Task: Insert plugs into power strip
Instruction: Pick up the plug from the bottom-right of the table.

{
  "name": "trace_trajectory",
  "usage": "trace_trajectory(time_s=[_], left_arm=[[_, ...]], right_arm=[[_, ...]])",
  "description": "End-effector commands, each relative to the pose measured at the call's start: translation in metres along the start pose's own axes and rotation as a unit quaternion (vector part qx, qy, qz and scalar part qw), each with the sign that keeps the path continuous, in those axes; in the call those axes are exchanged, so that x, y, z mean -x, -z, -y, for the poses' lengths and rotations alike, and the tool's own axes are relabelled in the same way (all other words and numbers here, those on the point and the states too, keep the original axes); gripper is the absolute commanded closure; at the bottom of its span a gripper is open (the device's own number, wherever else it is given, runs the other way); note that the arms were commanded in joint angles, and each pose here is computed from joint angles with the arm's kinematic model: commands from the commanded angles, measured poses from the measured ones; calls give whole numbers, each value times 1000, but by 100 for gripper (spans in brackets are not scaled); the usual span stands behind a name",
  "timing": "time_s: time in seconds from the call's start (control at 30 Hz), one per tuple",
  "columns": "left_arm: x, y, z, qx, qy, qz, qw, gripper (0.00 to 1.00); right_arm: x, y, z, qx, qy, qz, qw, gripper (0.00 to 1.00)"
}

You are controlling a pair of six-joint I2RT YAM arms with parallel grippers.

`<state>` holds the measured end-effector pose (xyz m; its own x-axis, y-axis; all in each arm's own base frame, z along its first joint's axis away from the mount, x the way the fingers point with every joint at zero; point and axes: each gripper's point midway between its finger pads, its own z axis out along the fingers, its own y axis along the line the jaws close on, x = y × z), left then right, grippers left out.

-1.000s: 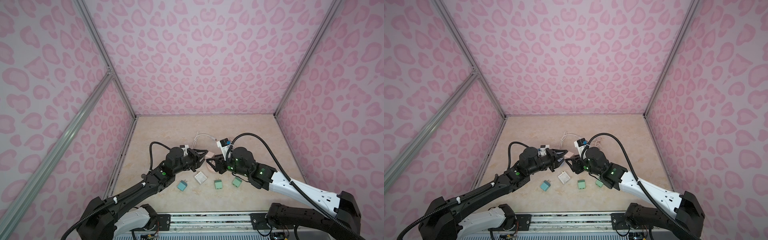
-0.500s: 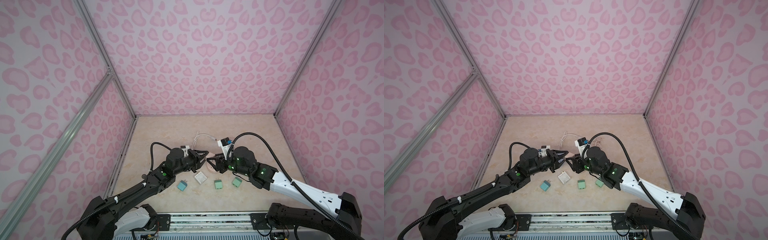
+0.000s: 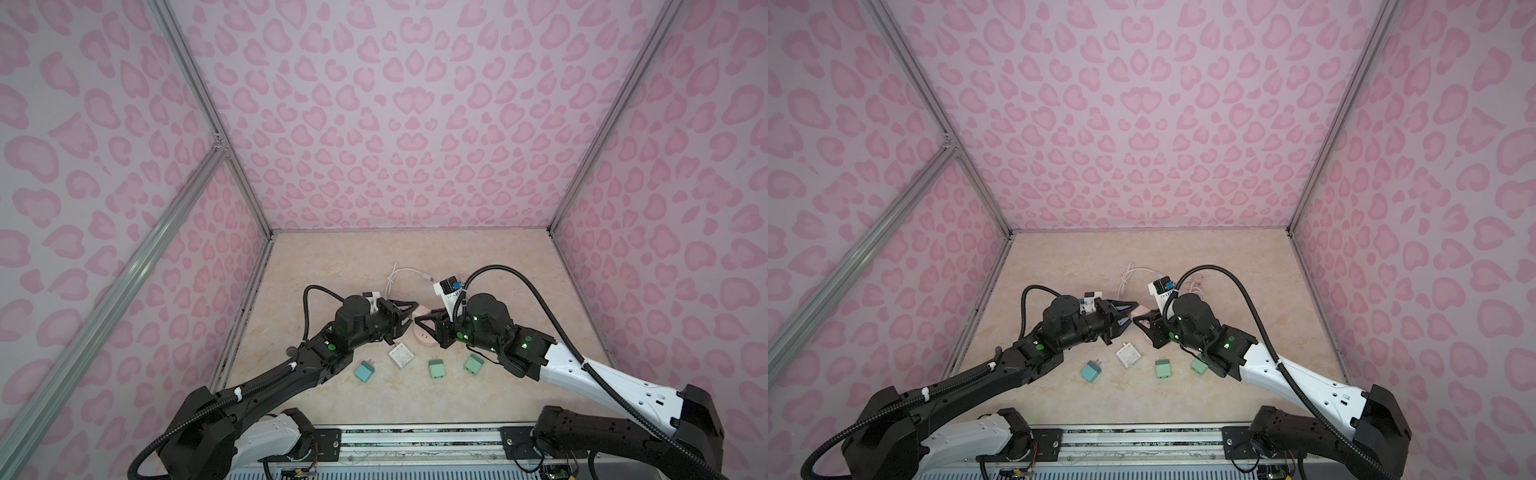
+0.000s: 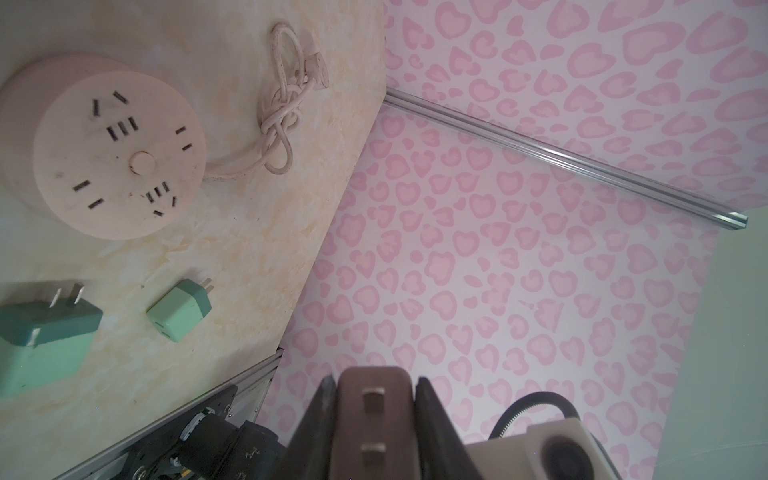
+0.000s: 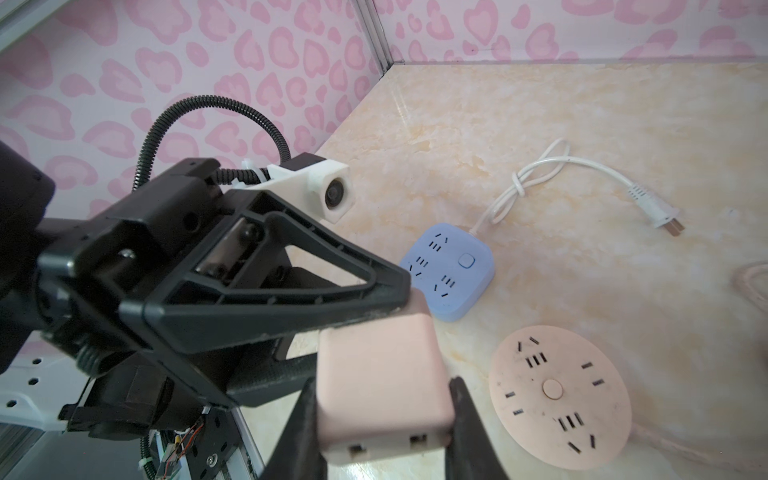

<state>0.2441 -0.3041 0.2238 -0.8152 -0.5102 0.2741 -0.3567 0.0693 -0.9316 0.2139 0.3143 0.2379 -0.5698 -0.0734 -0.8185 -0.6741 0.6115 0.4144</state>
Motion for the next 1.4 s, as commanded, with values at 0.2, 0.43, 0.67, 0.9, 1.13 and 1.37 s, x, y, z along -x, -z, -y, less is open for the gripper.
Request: trace_trajectory(time_s=[0.2, 0.43, 0.67, 0.9, 1.13, 1.37], left_arm=[[6, 2, -8, 22, -50, 13, 998, 52], [57, 49, -24, 119, -131, 135, 975, 23], [91, 108, -28, 208, -221, 228, 925, 24], [92, 96, -32, 228, -262, 199, 917, 26], [75, 45, -9, 153, -244, 116, 951, 26], [68, 2, 0, 113, -211, 56, 969, 28]], right_arm=[[-1, 3, 6, -11, -26, 10, 1000, 100], [-18, 11, 19, -50, -56, -32, 997, 100], [-30, 21, 44, -124, -131, -108, 978, 100], [-12, 27, 30, -105, -125, -122, 979, 100], [-1, 33, 16, -59, -97, -93, 989, 100], [-22, 20, 15, -42, -75, -163, 983, 100]])
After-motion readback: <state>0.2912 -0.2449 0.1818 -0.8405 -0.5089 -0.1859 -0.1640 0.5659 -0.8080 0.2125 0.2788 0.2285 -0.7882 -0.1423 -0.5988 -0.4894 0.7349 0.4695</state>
